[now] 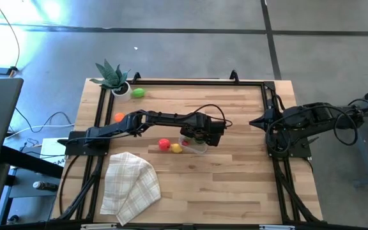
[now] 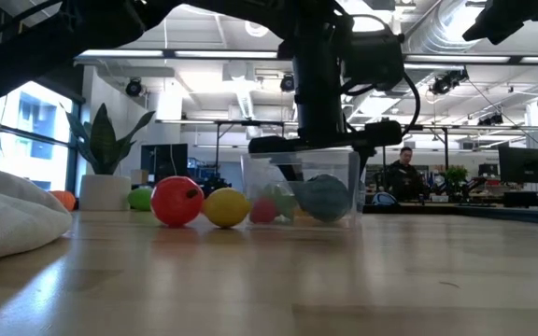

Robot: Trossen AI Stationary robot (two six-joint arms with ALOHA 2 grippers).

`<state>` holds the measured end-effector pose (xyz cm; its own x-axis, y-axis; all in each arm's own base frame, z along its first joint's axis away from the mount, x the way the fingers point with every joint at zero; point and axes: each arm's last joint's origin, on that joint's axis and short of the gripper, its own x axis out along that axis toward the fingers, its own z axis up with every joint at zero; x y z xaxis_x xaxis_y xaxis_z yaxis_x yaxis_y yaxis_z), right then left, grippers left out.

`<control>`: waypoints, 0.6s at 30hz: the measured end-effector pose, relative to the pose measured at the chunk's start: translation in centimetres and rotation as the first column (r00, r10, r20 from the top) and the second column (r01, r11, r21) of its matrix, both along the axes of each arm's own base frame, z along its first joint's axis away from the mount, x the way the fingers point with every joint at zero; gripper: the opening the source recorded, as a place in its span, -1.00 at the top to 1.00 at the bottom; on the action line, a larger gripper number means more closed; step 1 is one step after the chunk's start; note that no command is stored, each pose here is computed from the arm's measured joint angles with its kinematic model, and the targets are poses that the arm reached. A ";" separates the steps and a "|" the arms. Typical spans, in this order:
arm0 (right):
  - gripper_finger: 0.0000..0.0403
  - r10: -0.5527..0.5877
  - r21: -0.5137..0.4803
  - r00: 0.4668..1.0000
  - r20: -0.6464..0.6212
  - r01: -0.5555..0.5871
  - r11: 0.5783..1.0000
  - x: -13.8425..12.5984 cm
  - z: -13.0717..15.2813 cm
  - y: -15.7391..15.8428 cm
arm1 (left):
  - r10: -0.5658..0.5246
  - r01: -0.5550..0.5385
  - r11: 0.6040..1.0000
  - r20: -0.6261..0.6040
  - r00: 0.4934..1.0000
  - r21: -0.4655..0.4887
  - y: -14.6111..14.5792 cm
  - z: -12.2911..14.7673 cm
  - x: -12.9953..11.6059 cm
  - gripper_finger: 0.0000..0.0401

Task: Pick and placing Produce into tupperware
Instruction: Put the watermelon into the transparent bin

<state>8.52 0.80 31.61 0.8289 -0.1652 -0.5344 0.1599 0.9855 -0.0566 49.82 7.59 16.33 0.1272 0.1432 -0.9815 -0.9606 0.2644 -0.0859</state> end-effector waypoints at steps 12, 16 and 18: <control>0.94 0.000 0.000 1.000 0.000 0.000 1.000 0.0 0.0 0.0 | -0.004 0.004 1.000 0.000 1.000 0.001 0.0 0.1 0.0 -0.84; 0.94 0.000 0.000 1.000 0.000 0.000 1.000 0.0 0.0 0.0 | -0.004 0.004 1.000 0.000 1.000 0.004 0.0 0.3 0.0 -0.83; 0.94 0.000 0.000 1.000 0.000 0.000 1.000 0.0 0.0 0.0 | -0.003 0.003 1.000 0.004 1.000 0.007 0.0 0.6 0.0 -0.80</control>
<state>8.53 0.80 31.61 0.8288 -0.1652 -0.5346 0.1600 0.9855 -0.0566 49.83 7.58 16.96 0.1316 0.1492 -0.9800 -0.9594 0.2678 -0.0881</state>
